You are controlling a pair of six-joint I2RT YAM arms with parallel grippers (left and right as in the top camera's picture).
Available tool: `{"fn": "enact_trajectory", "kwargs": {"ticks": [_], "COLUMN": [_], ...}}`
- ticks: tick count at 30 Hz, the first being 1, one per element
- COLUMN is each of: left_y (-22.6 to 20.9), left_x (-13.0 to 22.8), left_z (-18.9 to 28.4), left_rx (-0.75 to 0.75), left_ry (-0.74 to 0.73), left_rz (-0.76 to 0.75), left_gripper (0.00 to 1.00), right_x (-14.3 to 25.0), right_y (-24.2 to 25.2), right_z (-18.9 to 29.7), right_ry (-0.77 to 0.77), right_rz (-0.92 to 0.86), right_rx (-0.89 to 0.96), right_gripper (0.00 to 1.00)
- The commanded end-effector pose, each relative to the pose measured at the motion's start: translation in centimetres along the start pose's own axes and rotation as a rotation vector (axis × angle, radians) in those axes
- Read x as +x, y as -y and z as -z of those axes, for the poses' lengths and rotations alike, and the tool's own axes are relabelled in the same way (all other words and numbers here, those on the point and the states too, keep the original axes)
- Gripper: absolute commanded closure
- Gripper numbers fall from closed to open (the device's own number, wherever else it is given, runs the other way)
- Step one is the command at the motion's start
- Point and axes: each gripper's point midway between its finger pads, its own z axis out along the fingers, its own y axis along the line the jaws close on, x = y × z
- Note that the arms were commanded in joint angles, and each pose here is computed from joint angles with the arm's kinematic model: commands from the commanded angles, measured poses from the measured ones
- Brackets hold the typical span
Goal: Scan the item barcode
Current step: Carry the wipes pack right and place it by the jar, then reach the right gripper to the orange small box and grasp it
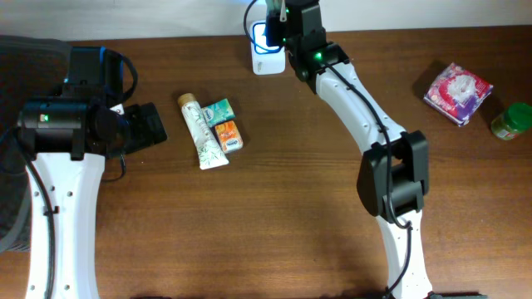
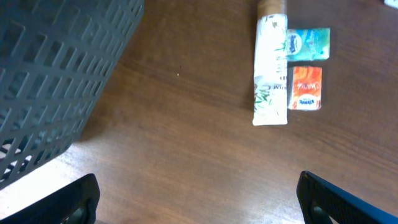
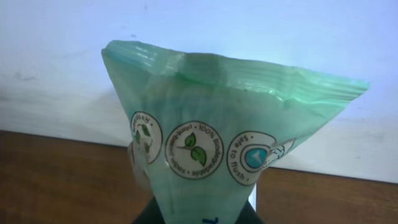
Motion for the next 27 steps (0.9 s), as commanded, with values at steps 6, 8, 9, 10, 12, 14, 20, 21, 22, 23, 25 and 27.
{"fn": "enact_trajectory", "kwargs": {"ticks": [6, 8, 9, 10, 12, 14, 20, 21, 22, 23, 25, 27], "left_y": [-0.2, -0.2, -0.2, -0.2, -0.2, -0.2, -0.2, -0.2, -0.2, -0.2, -0.2, -0.2], "left_x": [-0.2, -0.2, -0.2, -0.2, -0.2, -0.2, -0.2, -0.2, -0.2, -0.2, -0.2, -0.2], "left_z": [0.5, 0.5, 0.5, 0.5, 0.5, 0.5, 0.5, 0.5, 0.5, 0.5, 0.5, 0.5], "left_rx": [0.002, 0.002, 0.002, 0.001, 0.002, 0.002, 0.002, 0.001, 0.001, 0.001, 0.002, 0.002], "left_ry": [0.018, 0.018, 0.018, 0.018, 0.018, 0.018, 0.018, 0.018, 0.018, 0.018, 0.018, 0.018], "left_rz": [0.019, 0.019, 0.019, 0.018, 0.019, 0.019, 0.019, 0.018, 0.018, 0.018, 0.019, 0.019], "left_gripper": [0.01, 0.01, 0.01, 0.01, 0.01, 0.01, 0.01, 0.01, 0.01, 0.01, 0.01, 0.01], "right_x": [6.1, 5.9, 5.2, 3.1, -0.1, 0.7, 10.1, 11.1, 12.0, 12.3, 12.9, 12.9], "right_y": [1.0, 1.0, 1.2, 2.4, 8.6, 18.7, 39.5, 41.4, 42.6, 43.0, 44.1, 44.3], "right_z": [-4.7, -4.4, -3.8, -2.4, 1.7, 7.6, 24.1, 25.9, 26.9, 27.2, 28.1, 28.3], "right_ry": [-0.045, -0.053, -0.049, -0.042, -0.079, -0.223, -0.621, -0.646, -0.673, -0.679, -0.683, -0.681], "right_rz": [-0.108, -0.108, -0.109, -0.118, -0.152, -0.208, -0.486, -0.525, -0.533, -0.542, -0.559, -0.562], "right_rx": [0.005, 0.009, 0.016, 0.036, 0.175, 0.424, 0.872, 0.907, 0.917, 0.925, 0.952, 0.955], "right_gripper": [0.86, 0.85, 0.85, 0.86, 0.86, 0.92, 0.81, 0.81, 0.81, 0.80, 0.51, 0.37]}}
